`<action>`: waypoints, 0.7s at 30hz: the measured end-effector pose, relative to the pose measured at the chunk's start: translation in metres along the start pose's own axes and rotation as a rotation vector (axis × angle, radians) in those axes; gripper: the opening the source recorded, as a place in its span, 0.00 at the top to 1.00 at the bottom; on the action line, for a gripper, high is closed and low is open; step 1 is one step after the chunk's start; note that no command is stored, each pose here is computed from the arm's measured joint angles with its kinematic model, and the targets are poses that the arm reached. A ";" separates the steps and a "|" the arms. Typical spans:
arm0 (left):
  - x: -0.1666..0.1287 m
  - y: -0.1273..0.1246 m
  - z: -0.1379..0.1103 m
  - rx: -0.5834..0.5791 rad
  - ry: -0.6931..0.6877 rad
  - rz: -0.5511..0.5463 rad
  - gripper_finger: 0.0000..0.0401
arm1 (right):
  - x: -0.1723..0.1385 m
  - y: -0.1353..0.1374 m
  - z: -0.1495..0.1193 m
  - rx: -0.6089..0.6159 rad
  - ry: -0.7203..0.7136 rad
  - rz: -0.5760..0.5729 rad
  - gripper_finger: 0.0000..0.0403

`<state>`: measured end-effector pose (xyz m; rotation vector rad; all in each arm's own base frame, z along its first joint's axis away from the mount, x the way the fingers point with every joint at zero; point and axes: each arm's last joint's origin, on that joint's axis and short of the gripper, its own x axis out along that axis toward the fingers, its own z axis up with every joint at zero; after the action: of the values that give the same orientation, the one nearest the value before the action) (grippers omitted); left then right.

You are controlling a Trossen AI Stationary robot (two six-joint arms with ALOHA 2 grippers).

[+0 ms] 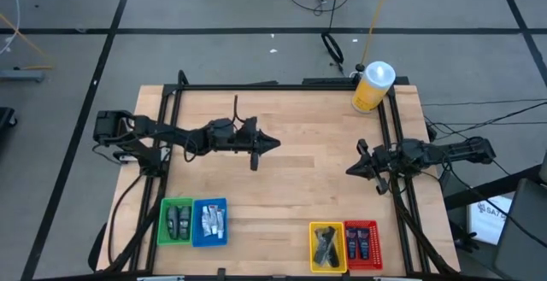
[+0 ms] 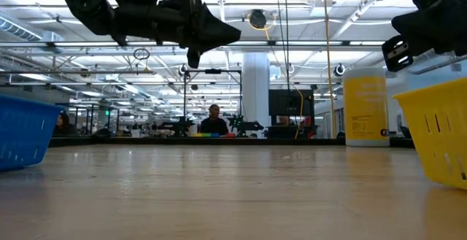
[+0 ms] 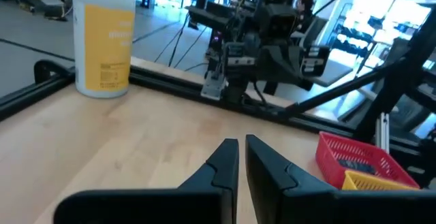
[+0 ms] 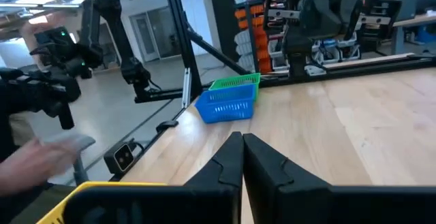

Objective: Pick & Place Travel size toiletries
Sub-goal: Return to Home Position

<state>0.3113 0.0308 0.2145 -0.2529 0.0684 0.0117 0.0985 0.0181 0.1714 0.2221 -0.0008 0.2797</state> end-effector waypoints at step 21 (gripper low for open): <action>-0.145 -0.028 -0.014 0.285 -0.141 -0.044 0.94 | 0.000 0.000 0.000 0.000 -0.001 -0.001 1.00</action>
<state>0.1663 -0.0006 0.2176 0.0318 -0.0754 -0.0237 0.0986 0.0181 0.1714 0.2222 -0.0016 0.2783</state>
